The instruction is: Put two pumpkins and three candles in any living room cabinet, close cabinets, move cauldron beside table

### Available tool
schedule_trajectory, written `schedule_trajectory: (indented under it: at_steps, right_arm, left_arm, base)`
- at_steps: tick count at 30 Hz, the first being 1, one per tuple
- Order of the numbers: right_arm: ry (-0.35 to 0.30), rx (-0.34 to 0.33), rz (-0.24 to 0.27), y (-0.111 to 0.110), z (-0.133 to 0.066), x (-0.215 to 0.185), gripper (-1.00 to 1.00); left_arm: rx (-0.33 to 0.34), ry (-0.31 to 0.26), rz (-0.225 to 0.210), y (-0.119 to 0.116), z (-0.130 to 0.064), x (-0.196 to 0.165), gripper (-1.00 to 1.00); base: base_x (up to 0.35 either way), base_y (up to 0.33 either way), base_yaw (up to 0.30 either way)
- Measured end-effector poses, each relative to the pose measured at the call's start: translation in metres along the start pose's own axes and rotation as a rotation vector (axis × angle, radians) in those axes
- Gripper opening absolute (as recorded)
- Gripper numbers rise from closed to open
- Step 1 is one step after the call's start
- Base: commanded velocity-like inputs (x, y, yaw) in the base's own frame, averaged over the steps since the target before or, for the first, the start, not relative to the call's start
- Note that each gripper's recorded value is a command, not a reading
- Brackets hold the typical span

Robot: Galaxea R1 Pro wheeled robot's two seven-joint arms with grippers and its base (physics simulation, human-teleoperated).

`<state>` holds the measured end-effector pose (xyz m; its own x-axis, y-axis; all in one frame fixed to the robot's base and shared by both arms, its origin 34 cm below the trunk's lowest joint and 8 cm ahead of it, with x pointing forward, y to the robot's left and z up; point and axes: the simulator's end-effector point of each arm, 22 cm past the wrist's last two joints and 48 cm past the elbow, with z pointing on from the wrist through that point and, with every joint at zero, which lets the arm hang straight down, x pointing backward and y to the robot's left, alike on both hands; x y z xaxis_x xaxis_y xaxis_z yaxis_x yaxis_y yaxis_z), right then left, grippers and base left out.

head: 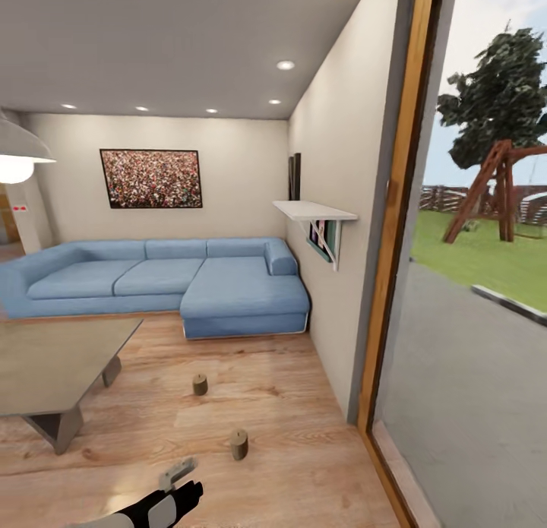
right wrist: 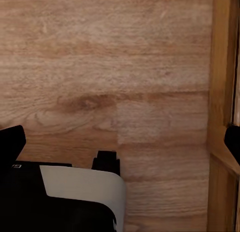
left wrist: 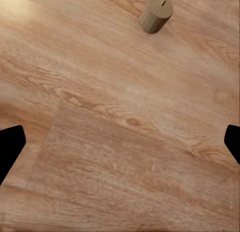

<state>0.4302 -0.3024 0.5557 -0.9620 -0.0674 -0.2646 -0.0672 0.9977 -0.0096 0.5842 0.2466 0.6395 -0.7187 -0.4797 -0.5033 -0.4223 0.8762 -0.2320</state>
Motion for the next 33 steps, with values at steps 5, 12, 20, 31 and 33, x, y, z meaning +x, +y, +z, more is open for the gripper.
schedule_trajectory:
  at_steps: [5,12,20,31,33]
  right_arm:
    - [0.002,0.0,-0.002,0.0,0.0,0.001,1.0]
    - [0.004,0.0,-0.004,0.0,0.001,0.001,1.0]
    - [0.006,0.001,0.0,-0.001,0.001,0.003,1.0]
    - [0.024,0.003,0.002,-0.001,0.004,0.009,1.0]
    - [0.024,0.004,0.006,-0.001,0.005,0.01,1.0]
  left_arm:
    - [-0.001,0.001,0.0,0.0,0.0,0.001,1.0]
    - [-0.002,0.004,0.0,0.001,0.001,0.002,1.0]
    - [-0.002,0.006,0.002,0.001,0.001,0.003,1.0]
    - [-0.007,0.021,0.003,0.003,0.005,0.01,1.0]
    - [-0.008,0.024,0.003,0.003,0.006,0.011,1.0]
  base:
    - [0.0,0.0,0.291]
    - [0.0,0.0,0.291]
    - [0.087,0.02,0.169]
    - [0.148,0.015,0.001]
    - [0.002,0.0,0.0]
